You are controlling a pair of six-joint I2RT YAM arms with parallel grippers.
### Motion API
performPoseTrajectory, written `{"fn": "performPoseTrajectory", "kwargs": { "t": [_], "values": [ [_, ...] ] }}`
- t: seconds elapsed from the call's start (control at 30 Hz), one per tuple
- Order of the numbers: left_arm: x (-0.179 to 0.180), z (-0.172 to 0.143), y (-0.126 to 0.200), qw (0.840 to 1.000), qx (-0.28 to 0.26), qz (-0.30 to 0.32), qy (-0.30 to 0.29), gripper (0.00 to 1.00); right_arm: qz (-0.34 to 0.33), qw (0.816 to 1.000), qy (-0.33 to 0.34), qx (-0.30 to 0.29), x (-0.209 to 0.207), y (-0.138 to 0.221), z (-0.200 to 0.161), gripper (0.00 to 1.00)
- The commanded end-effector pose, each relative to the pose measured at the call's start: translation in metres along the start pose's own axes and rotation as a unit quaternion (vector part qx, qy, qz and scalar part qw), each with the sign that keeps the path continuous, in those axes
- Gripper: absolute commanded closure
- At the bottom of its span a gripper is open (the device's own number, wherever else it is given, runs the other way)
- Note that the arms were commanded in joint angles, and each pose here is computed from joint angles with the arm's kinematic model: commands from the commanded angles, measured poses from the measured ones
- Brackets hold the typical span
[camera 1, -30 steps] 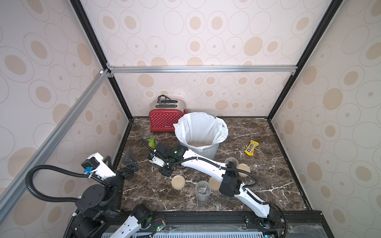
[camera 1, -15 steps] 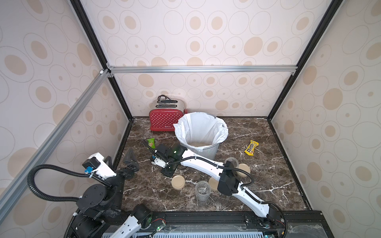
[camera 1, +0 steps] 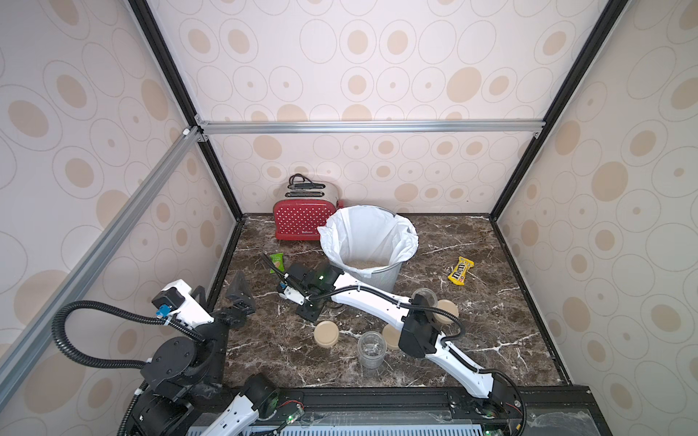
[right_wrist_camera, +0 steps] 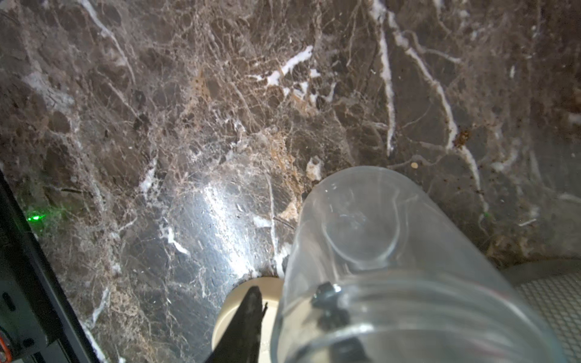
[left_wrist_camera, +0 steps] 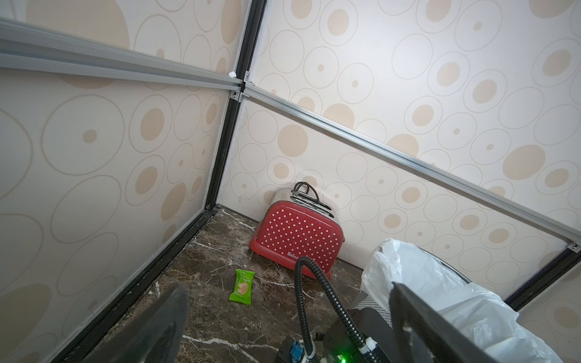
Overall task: Empty moldy rice from jars
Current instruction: Place the jar at the center of the board.
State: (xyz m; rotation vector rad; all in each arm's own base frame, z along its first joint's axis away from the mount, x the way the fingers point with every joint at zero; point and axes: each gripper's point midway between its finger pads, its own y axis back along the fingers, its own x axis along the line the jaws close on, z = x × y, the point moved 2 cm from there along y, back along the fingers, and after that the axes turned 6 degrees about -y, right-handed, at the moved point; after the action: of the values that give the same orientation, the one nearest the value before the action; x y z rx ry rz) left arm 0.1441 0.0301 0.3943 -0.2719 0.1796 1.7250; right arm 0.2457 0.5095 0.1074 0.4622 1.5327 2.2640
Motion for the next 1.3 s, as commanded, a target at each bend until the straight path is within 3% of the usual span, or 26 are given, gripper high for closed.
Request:
{"fn": "performPoseTrajectory", "kwargs": {
  "t": [0.0,0.3,0.7,1.0,1.27],
  "values": [
    [0.002,-0.004,-0.001,1.000,0.006,0.009,-0.001,0.01,-0.018,1.000,0.002,-0.020,-0.007,0.020,0.008,0.62],
    [0.002,-0.004,-0.001,1.000,0.007,0.009,-0.002,0.01,-0.031,0.998,0.003,-0.055,-0.010,0.039,0.022,0.54],
    [0.000,-0.006,-0.003,1.000,0.011,0.009,-0.006,0.01,-0.043,0.992,0.001,-0.119,-0.011,0.084,0.044,0.51],
    [0.003,-0.004,-0.004,1.000,0.004,0.021,-0.012,0.01,-0.060,0.981,0.021,-0.185,0.002,0.153,0.051,0.51],
    [0.009,0.002,-0.002,0.999,-0.008,0.040,-0.036,0.01,-0.077,0.970,0.016,-0.230,0.011,0.222,0.019,0.51]
  ]
}}
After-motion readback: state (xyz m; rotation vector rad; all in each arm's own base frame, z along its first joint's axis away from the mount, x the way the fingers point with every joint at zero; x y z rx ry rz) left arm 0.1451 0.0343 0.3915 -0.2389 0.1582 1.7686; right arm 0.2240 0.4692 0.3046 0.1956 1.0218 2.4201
